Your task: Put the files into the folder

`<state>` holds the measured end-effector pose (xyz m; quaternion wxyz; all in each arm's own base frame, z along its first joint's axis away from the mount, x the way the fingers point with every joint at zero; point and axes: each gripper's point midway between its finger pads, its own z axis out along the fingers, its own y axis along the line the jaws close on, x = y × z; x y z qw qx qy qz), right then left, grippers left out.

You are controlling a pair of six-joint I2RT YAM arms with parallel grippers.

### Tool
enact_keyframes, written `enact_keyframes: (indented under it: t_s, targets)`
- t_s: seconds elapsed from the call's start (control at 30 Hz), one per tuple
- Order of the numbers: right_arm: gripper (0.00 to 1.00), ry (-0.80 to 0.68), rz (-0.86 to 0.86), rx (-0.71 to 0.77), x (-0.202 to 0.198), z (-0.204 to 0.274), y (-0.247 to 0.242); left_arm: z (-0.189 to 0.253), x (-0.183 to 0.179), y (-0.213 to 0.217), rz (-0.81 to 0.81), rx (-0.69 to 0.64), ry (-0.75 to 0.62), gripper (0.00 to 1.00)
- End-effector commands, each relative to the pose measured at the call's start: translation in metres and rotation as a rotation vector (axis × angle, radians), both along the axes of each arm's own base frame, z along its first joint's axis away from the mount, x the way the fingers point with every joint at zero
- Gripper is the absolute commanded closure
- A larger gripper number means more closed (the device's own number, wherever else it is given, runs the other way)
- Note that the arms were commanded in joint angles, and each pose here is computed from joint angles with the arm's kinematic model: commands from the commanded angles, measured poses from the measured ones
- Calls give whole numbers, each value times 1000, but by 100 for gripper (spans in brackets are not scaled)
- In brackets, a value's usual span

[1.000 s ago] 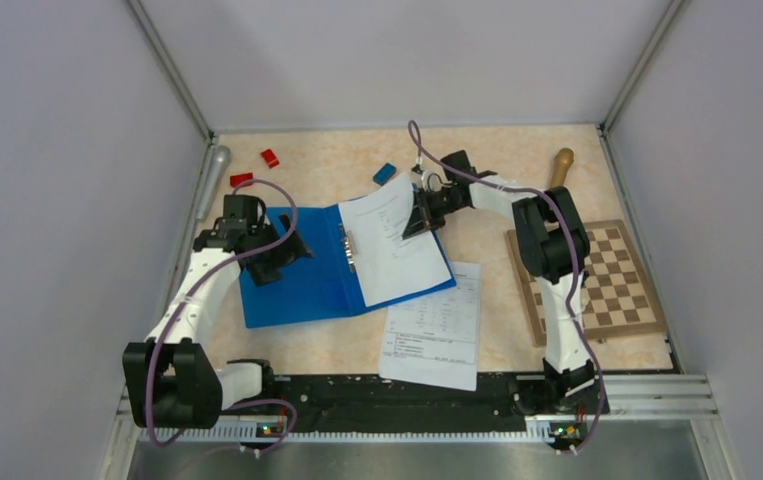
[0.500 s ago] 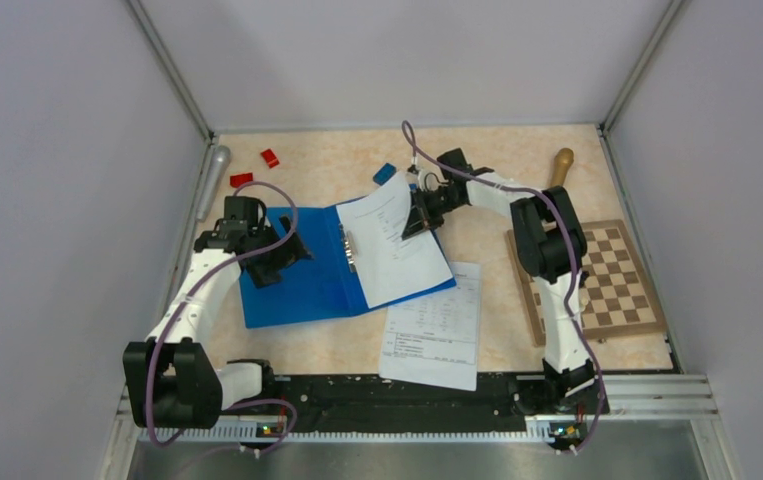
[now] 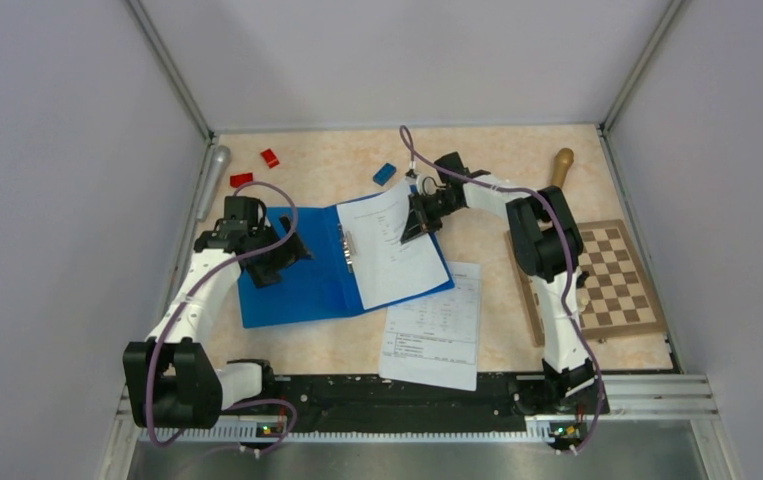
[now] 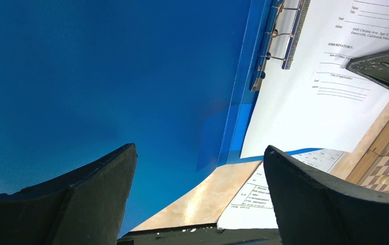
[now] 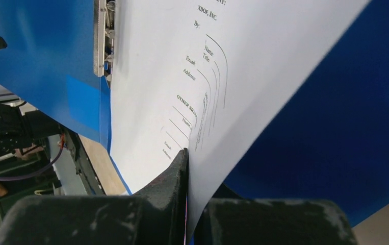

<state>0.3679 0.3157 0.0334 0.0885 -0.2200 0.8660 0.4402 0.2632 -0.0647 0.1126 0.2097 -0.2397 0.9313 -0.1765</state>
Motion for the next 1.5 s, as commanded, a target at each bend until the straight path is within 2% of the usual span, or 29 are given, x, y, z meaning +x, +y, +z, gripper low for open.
enact_keyframes:
  t_s: [0.0, 0.17, 0.33, 0.43, 0.5, 0.6, 0.7, 0.87, 1.0, 1.13, 1.23, 1.3, 1.47]
  targets:
    - [90, -50, 6, 21, 9, 11, 11, 8, 5, -1, 2, -9, -41, 1]
    - [56, -73, -20, 6, 13, 21, 9, 9, 5, -2, -6, -14, -43, 1]
    - [36, -142, -92, -69, 26, 33, -1, 9, 5, -3, -6, -17, -41, 1]
    - [14, -186, -145, -149, 34, 37, -13, 10, 6, -4, -8, -23, -48, 1]
    - [7, -208, -183, -214, 40, 38, -24, 11, 5, -4, -7, -24, -50, 1]
    - [2, -259, -274, -325, 52, 44, -44, 10, 5, -3, -6, -19, -52, 1]
    - [1, -319, -397, -408, 64, 62, -68, 15, 5, -3, -7, 11, -62, 2]
    - [1, -383, -589, -396, 54, 107, -116, 25, 13, -14, -33, -1, -108, 1]
    - [1, -358, -684, -363, 8, 105, -147, 17, 15, -22, -62, -4, -88, 1]
    - [1, -242, -706, -308, -56, 81, -154, 21, 21, -30, -78, -14, -104, 1]
    - [1, -158, -724, -304, -100, 60, -163, 29, 25, -28, -80, 77, -122, 2]
    - [1, -109, -740, -301, -122, 54, -167, 31, 27, -30, -88, 137, -135, 1]
    - [1, 21, -801, -233, -161, 36, -166, 23, 30, -41, -106, 107, -112, 1]
